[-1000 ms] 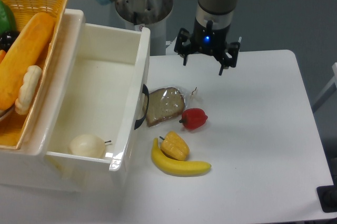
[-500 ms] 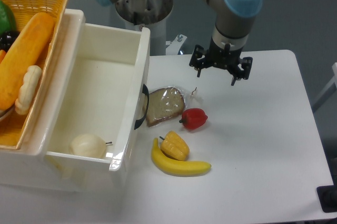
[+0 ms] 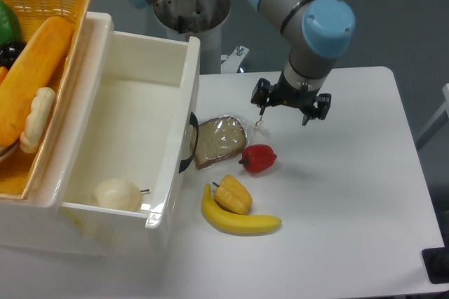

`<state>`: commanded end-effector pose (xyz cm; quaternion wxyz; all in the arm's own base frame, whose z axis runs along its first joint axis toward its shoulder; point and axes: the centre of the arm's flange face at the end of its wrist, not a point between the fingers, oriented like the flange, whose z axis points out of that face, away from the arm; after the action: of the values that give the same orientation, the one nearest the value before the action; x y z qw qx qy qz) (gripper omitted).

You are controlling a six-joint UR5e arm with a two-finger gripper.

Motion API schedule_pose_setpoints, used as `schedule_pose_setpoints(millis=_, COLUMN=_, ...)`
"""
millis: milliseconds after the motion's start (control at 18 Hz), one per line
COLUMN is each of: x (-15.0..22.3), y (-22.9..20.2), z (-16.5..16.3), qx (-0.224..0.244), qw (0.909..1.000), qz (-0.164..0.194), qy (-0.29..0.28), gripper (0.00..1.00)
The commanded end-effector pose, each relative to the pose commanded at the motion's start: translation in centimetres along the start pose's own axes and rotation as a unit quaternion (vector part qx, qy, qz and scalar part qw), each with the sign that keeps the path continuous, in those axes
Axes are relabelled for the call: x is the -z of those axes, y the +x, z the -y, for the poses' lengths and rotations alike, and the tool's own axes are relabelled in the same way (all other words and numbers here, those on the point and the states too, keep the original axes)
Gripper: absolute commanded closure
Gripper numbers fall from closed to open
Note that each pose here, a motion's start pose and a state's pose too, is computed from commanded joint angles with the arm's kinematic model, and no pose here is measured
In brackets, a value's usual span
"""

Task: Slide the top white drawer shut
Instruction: 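Move the gripper down beside the bagged sandwich to the drawer front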

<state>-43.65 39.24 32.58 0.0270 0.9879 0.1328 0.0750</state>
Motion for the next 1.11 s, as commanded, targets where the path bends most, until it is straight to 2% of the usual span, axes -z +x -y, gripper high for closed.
schedule_pose_setpoints(millis=167, x=-1.3, y=0.8, z=1.4, qx=0.019, qw=0.9997, qz=-0.011, qy=-0.005, gripper=0.00)
schedule_pose_setpoints(millis=444, x=-3.6, y=1.7, z=3.2, qx=0.012, qw=0.9992, qz=-0.039, qy=-0.006, gripper=0.00)
schedule_pose_setpoints(millis=889, x=-4.2, y=2.3, z=4.2, qx=0.017, qw=0.9963, qz=-0.081, qy=0.024, gripper=0.00)
schedule_pose_setpoints(millis=1111, x=-4.5, y=3.5, z=5.4, qx=0.021, qw=0.9956, qz=-0.086, qy=0.032, gripper=0.00)
